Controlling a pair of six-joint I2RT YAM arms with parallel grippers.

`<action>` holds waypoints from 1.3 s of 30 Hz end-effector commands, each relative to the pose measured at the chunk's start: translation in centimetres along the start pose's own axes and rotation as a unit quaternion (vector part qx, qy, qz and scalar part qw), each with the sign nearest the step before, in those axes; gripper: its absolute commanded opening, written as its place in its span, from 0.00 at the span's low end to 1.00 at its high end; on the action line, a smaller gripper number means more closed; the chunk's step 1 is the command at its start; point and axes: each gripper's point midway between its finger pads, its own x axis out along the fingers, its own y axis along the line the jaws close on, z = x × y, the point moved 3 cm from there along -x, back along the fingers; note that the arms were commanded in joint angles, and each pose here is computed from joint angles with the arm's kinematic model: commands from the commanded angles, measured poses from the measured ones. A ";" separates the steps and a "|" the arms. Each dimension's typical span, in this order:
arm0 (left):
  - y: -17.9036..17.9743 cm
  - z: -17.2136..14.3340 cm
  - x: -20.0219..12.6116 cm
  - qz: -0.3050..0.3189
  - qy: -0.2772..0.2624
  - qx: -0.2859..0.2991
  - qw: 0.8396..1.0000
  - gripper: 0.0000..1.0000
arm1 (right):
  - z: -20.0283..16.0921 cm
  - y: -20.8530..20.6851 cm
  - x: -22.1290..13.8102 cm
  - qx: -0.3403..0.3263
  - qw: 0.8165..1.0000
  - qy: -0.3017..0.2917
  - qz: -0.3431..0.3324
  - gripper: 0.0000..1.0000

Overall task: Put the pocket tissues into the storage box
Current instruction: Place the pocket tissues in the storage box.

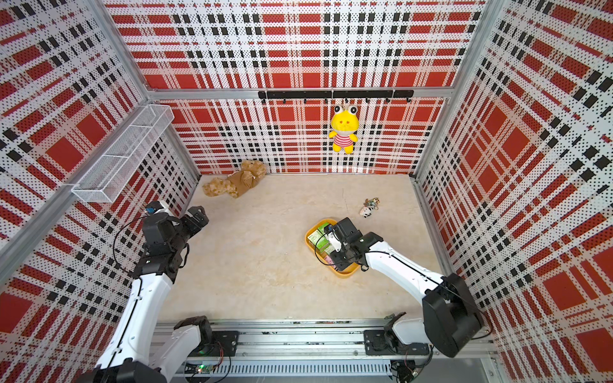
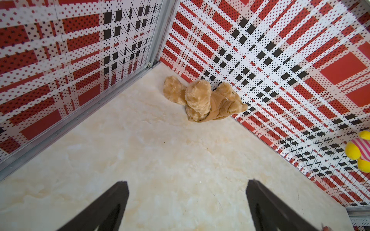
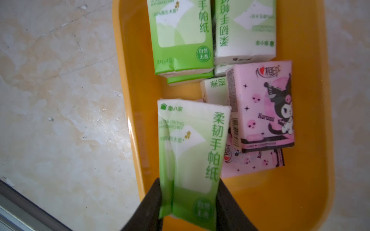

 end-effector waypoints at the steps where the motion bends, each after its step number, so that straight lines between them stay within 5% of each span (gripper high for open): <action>1: 0.0 0.3 0.2 -0.003 -0.015 0.005 1.000 0.99 | 0.8 -0.1 0.8 -0.013 1.000 0.000 0.002 0.41; 20: 0.8 -0.4 0.3 0.006 -0.009 0.008 1.000 0.99 | 2.9 -0.3 3.1 -0.023 0.999 -0.021 0.008 0.46; 24: 0.7 -0.2 0.3 0.005 -0.010 0.008 1.000 0.99 | 3.4 -0.7 2.8 -0.018 1.000 -0.025 0.006 0.57; 29: 0.6 -0.1 0.5 0.004 -0.007 0.006 1.000 0.99 | 3.8 -1.1 2.6 -0.020 1.000 -0.018 -0.003 0.84; 39: 0.3 0.3 0.2 0.001 -0.014 0.005 1.000 0.99 | 9.7 -1.5 -5.8 -0.015 0.990 -0.138 -0.020 0.91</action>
